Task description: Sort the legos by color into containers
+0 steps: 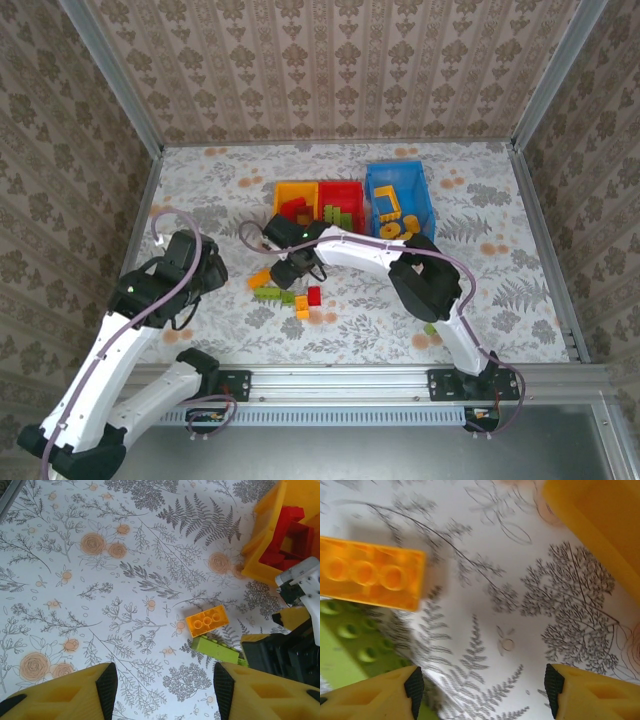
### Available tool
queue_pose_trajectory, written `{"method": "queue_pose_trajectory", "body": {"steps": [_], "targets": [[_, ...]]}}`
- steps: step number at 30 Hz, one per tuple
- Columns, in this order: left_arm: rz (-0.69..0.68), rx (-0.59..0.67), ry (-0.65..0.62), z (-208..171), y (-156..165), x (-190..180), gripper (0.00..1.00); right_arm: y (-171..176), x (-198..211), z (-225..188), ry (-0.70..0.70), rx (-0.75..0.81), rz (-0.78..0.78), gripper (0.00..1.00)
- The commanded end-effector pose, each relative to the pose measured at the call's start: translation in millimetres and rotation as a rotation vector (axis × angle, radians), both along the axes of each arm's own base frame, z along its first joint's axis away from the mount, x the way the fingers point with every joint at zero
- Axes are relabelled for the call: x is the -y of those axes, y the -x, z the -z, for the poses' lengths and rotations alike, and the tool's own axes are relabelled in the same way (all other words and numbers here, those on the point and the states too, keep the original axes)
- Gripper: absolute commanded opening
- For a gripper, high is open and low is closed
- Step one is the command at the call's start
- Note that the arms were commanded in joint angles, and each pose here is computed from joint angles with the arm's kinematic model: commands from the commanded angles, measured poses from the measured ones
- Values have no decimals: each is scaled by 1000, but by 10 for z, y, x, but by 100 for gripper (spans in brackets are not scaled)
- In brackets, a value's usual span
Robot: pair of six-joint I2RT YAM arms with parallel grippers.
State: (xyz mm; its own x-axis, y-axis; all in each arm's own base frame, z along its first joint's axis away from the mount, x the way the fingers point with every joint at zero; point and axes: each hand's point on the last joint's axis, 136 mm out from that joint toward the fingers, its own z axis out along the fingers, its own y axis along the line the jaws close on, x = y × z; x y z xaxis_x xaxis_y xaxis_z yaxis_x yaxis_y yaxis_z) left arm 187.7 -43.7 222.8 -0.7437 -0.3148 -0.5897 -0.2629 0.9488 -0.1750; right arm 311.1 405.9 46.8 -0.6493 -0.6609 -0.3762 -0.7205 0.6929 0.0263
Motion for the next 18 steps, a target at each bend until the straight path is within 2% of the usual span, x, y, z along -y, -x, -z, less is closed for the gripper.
{"method": "queue_pose_trajectory", "body": {"steps": [1, 5, 11, 18], "targets": [[-12, -17, -17, 20, 59, -63, 56, 128, -10, 95, 47, -44, -89, 68], [0, -4, -14, -26, 44, -49, 56, 159, -24, 216, 69, -76, -112, 70], [3, 18, -2, -102, 35, -41, 56, 203, -243, 275, 77, -65, -179, 78], [-9, 43, 15, -162, 97, -86, 57, 56, -441, 337, 61, -46, -135, 84]]}}
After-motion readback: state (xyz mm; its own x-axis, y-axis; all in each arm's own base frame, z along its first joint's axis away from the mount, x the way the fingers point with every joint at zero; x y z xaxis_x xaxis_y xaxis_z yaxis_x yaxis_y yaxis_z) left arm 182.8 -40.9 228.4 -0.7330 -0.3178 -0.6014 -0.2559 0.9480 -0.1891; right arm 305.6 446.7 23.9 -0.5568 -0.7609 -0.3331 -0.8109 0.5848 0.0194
